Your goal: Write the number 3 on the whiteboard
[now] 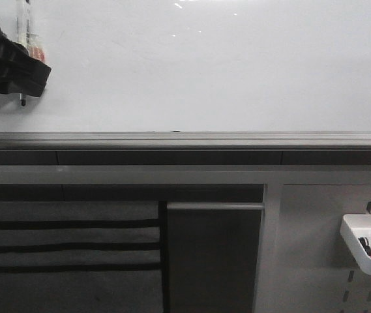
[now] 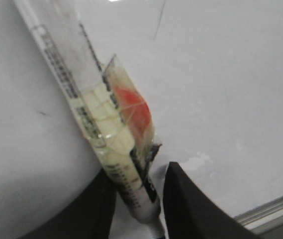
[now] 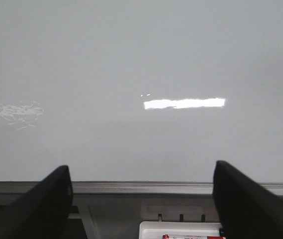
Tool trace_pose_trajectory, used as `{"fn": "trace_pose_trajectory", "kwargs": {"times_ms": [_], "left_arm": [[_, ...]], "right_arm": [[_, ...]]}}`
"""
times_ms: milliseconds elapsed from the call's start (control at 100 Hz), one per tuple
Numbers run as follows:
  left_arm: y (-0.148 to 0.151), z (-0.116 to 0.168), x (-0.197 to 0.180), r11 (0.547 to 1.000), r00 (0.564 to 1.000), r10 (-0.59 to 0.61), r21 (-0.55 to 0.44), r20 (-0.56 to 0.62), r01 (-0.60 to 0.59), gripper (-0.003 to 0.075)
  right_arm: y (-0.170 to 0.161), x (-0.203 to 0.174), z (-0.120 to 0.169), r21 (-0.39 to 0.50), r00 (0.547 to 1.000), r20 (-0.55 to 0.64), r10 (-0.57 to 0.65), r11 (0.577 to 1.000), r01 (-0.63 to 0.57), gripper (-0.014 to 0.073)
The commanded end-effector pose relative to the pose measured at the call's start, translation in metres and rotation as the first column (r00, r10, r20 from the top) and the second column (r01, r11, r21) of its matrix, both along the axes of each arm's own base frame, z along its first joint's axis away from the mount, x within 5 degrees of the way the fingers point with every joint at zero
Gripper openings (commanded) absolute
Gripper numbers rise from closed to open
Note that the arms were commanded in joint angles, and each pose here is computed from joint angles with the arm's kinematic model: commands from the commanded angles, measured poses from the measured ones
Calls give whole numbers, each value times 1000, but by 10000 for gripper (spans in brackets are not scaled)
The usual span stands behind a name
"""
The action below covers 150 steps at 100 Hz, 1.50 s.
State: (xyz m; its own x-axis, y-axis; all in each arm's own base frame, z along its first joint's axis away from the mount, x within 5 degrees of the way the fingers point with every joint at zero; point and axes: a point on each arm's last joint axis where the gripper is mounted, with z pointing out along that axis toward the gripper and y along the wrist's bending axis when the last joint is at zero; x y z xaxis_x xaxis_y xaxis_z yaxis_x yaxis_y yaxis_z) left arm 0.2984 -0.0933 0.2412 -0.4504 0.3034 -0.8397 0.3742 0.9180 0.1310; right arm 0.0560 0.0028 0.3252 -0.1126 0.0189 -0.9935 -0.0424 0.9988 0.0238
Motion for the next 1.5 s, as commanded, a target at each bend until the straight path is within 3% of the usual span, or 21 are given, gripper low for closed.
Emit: {"fn": "trace_pose_trajectory", "kwargs": {"times_ms": [0, 280, 490, 620, 780, 910, 1070, 1200, 1320, 1490], "left_arm": [[-4, 26, 4, 999, 990, -10, -48, 141, 17, 190], [-4, 26, 4, 999, 991, -9, -45, 134, 15, -13], [1, 33, -6, 1000, 997, -2, -18, 73, 4, -18], [-1, 48, -24, 991, 998, -65, 114, -21, 67, -18], [-17, 65, -52, 926, 961, -215, 276, -173, 257, -18], [-37, 74, -73, 840, 883, -379, 298, -277, 454, -18], [-67, 81, -99, 686, 704, -628, 193, -331, 702, -18], [-84, 86, -115, 572, 586, -746, 147, -316, 807, -18], [-92, 87, -123, 530, 549, -775, 153, -313, 834, -18], [-97, 87, -128, 505, 527, -790, 154, -313, 849, -18]], "right_arm": [[0, 1, 17, -9, 996, 90, -6, 1000, 6, 527], [0, 1, 17, -9, 996, 90, -6, 1000, 6, 527], [2, -1, 20, 43, 1000, 16, 17, 999, -18, 527], [7, 5, 24, 67, 989, -130, 65, 996, -57, 527], [24, 22, 29, 55, 928, -275, 253, 967, -247, 527], [41, 36, 31, 64, 825, -345, 448, 888, -455, 527], [58, 55, 31, 62, 651, -398, 646, 727, -684, 526], [66, 70, 30, 57, 543, -407, 735, 613, -788, 501], [74, 80, 33, 64, 490, -407, 771, 559, -827, 488], [93, 93, 42, -15, 432, -421, 798, 470, -883, 487]]}}
